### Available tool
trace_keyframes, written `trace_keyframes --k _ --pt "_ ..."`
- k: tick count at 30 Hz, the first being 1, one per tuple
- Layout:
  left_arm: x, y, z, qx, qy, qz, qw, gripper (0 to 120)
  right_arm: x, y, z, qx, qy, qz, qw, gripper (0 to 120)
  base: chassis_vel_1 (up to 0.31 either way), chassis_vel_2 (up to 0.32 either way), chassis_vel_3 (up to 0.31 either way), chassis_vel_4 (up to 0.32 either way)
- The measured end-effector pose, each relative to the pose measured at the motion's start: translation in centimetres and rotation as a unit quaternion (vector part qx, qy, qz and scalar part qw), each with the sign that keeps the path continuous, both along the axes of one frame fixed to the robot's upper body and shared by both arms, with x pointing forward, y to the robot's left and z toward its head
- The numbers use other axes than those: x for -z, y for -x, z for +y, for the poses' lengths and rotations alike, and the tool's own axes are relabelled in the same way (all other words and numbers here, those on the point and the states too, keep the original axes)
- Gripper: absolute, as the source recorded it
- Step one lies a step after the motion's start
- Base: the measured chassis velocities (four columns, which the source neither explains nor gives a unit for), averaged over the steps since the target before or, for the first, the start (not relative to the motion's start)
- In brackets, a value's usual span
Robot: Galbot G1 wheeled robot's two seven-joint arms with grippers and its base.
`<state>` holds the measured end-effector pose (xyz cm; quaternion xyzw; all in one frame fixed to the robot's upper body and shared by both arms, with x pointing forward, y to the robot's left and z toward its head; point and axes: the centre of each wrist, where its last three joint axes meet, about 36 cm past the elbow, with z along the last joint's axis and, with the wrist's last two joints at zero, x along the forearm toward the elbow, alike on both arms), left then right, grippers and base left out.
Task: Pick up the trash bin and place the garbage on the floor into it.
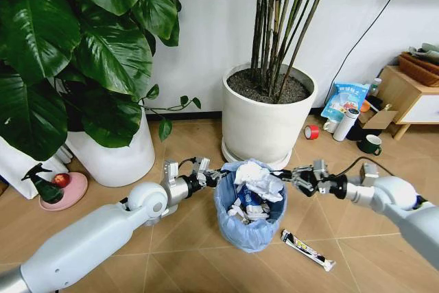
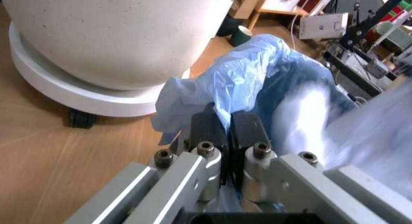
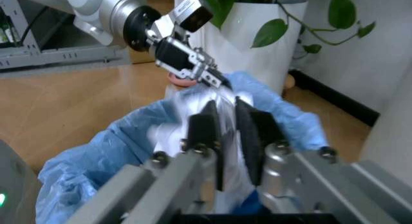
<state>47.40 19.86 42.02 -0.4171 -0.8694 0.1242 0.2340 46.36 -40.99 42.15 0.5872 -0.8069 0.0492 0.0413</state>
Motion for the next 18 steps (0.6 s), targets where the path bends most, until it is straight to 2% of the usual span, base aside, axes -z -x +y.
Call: trace_keyframes --k 1,3,5,8,11,13,14,18 --pt "0.0 0.0 0.0 0.000 0.000 0.000 1.0000 0 0.0 0.0 0.0 0.000 0.000 0.000 1.000 15 0.000 0.000 0.000 0.000" --pt "-0.3 0.0 -0.1 0.000 0.003 0.000 1.0000 0 0.6 -0.1 0.3 -0.003 0.000 0.004 1.000 24 0.000 0.000 0.000 0.000" --pt "-0.3 -0.1 -0.1 0.000 0.003 -0.001 1.0000 0 0.7 -0.1 0.4 -0.003 0.001 0.006 1.000 28 0.000 0.000 0.000 0.000" --pt "-0.6 -0.2 0.1 -0.004 0.003 -0.003 1.0000 0 0.9 -0.1 0.6 -0.004 -0.002 0.006 1.000 43 0.000 0.000 0.000 0.000" --pt "-0.5 -0.3 0.1 -0.006 0.003 -0.002 1.0000 0 0.7 -0.2 0.7 -0.001 -0.011 0.005 1.000 49 0.000 0.000 0.000 0.000" --pt "-0.3 -0.2 0.3 -0.009 0.002 0.000 1.0000 0 0.1 -0.2 0.3 0.008 -0.019 -0.003 1.000 61 0.000 0.000 0.000 0.000" --pt "-0.3 -0.2 0.3 -0.009 0.002 0.000 1.0000 0 0.1 -0.2 0.3 0.008 -0.019 -0.003 1.000 61 0.000 0.000 0.000 0.000" --pt "0.1 -0.1 0.7 -0.017 0.001 0.004 0.9999 0 -1.2 0.7 -1.8 0.034 -0.022 -0.011 0.999 79 0.000 0.000 0.000 0.000"
